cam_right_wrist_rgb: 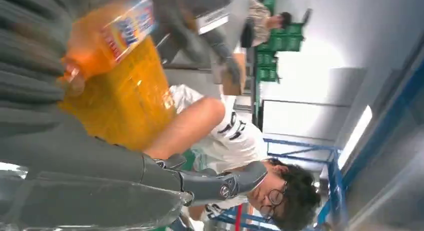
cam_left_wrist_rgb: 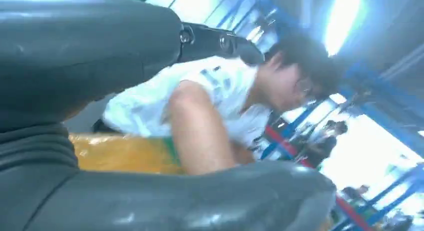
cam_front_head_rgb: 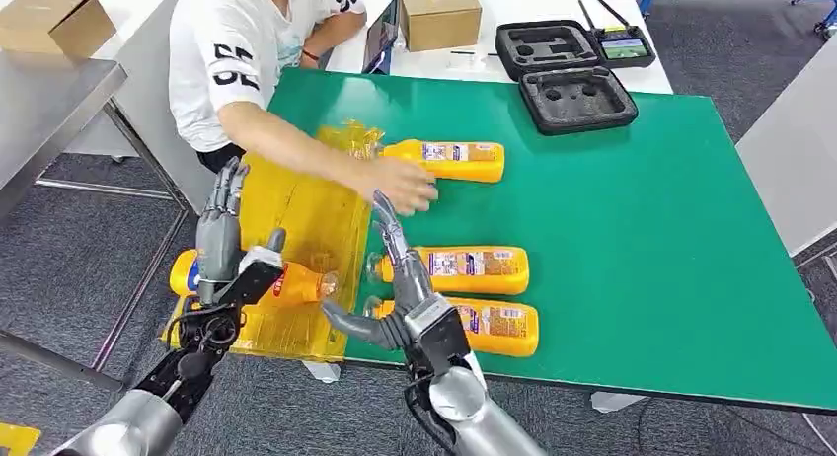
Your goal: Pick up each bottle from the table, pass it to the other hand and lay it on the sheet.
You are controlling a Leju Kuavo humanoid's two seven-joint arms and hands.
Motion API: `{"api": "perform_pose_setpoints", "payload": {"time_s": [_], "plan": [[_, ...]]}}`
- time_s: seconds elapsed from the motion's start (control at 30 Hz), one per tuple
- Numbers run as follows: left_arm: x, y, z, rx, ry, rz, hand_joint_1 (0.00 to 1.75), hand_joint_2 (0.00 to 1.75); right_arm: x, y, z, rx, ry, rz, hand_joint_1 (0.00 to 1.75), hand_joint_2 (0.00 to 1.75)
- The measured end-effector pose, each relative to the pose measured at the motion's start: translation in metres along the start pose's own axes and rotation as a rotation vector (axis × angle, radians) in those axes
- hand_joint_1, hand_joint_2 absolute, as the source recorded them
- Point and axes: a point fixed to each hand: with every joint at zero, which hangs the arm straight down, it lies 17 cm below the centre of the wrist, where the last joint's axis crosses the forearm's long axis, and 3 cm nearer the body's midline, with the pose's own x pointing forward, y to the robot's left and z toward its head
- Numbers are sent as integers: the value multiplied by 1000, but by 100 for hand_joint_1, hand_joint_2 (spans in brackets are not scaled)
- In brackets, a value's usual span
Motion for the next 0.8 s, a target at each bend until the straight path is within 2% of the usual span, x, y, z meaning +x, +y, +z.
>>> {"api": "perform_pose_setpoints", "payload": {"time_s": [0.1,0.2,0.37,0.47,0.57,0.6,0.8], "plan": [[8,29,-7,106,6,31,0,0,-8,2,-2,90,28,139,0,175],[-4,59,-1,230,89,127,0,0,-32,0,10,223,100,330,0,175],[-41,84,50,349,291,355,0,0,-85,-24,55,444,266,559,0,175],[-48,89,80,362,344,382,0,0,-104,-50,73,482,331,617,0,175],[-49,94,94,372,365,388,0,0,-114,-66,80,499,371,652,0,175],[-49,97,98,380,373,397,0,175,-121,-73,85,522,405,676,0,175],[-41,100,113,384,389,425,0,175,-140,-129,103,575,530,774,0,175]]}}
